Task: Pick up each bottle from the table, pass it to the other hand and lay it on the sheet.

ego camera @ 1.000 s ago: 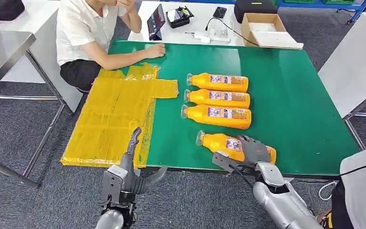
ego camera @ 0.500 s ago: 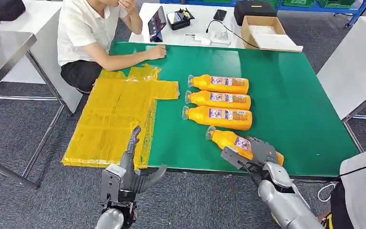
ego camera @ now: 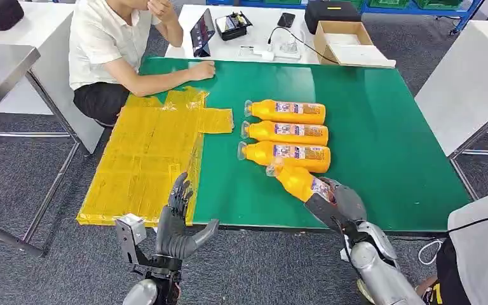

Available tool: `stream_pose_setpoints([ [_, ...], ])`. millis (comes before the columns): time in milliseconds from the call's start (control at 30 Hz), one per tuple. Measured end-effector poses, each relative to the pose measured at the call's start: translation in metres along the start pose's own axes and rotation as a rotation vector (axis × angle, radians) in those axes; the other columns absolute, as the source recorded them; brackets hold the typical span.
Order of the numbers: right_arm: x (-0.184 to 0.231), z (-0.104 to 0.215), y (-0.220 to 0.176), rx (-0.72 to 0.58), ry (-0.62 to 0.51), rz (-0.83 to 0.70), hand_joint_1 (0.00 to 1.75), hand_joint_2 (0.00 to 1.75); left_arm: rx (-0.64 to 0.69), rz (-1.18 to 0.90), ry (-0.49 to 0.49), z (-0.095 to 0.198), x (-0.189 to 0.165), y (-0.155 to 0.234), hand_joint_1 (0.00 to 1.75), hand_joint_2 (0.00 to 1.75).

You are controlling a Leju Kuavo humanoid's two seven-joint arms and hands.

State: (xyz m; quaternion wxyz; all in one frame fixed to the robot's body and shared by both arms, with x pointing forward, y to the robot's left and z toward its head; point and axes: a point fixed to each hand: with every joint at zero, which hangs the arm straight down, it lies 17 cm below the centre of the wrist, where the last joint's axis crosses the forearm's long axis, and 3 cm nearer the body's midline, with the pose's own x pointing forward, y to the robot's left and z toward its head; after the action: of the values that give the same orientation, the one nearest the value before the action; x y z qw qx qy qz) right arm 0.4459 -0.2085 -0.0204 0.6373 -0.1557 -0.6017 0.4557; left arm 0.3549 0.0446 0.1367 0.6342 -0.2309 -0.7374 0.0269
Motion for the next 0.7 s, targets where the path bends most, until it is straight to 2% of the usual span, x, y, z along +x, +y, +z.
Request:
stream_pose_setpoints([
  [133,0.022,0.002,0.006,0.004,-0.048,-0.031,1.75,1.75,-0.003,0.028,0.005,0.003,0.001,0.000,0.00,1.75],
  [333,0.069,0.003,0.002,0.008,-0.190,-0.141,1.75,1.75,-0.044,0.181,0.061,0.008,-0.005,-0.006,0.00,1.75],
  [533,0.097,0.002,0.001,0.017,-0.259,-0.168,1.75,1.75,-0.073,0.231,0.082,0.011,-0.006,-0.010,0.00,1.75],
  [700,0.150,-0.007,0.006,0.076,-0.388,-0.214,1.75,1.75,-0.150,0.282,0.110,0.015,-0.007,-0.026,0.00,1.75],
])
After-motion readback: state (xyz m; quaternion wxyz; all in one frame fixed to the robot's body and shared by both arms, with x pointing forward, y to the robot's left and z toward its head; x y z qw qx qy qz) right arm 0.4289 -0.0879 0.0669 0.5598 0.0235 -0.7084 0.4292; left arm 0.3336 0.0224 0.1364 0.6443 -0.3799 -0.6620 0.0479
